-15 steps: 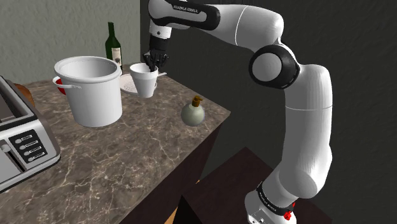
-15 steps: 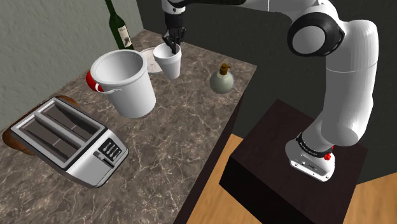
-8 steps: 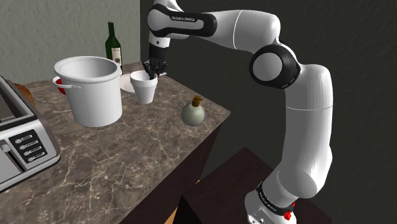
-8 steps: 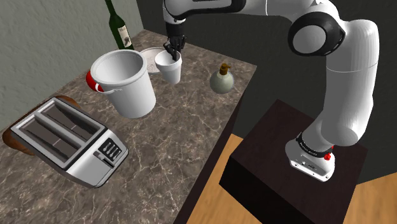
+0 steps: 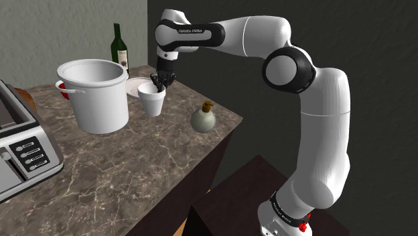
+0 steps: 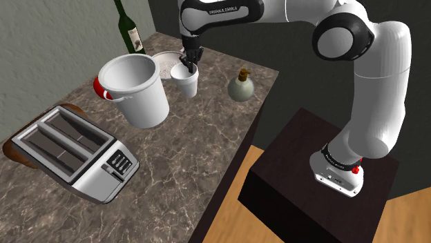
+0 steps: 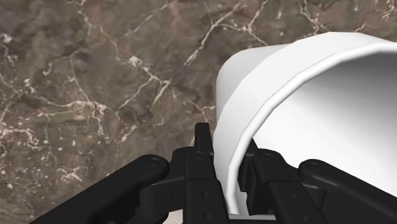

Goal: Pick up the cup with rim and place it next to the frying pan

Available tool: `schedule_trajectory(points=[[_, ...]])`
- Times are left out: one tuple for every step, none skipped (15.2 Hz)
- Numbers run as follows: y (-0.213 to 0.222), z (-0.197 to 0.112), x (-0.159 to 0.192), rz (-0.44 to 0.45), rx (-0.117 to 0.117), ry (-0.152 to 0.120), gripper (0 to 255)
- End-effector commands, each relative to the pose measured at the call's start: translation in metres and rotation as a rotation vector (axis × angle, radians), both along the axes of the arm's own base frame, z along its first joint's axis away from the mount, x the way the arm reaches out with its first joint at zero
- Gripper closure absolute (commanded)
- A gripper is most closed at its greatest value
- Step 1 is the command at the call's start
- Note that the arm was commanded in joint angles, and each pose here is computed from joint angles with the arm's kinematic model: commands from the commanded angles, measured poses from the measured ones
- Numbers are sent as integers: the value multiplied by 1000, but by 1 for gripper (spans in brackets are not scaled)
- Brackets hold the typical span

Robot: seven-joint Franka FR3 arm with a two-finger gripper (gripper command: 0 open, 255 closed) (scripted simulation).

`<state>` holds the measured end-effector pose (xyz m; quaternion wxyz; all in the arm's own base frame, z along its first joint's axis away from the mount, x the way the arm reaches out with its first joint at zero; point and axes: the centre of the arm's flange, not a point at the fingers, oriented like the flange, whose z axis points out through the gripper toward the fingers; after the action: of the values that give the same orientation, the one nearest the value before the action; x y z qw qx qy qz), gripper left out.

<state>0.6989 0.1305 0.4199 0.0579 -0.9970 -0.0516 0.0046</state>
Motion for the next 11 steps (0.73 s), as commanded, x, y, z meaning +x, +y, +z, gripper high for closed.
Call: schedule_trajectory(points=[[0,-11,0,0,0,-1,255],[0,-16,0,0,0,-1,255],[0,-21,0,0,0,-1,255],[0,-27,0,0,0,-1,255],[0,-33,0,0,0,-1,255],[0,-33,0,0,0,-1,255],[0,-33,0,0,0,-1,255],[0,-33,0,0,0,-1,255],[0,-33,0,0,0,-1,255],[0,-33,0,0,0,-1,255],[0,-33,0,0,0,-1,255]])
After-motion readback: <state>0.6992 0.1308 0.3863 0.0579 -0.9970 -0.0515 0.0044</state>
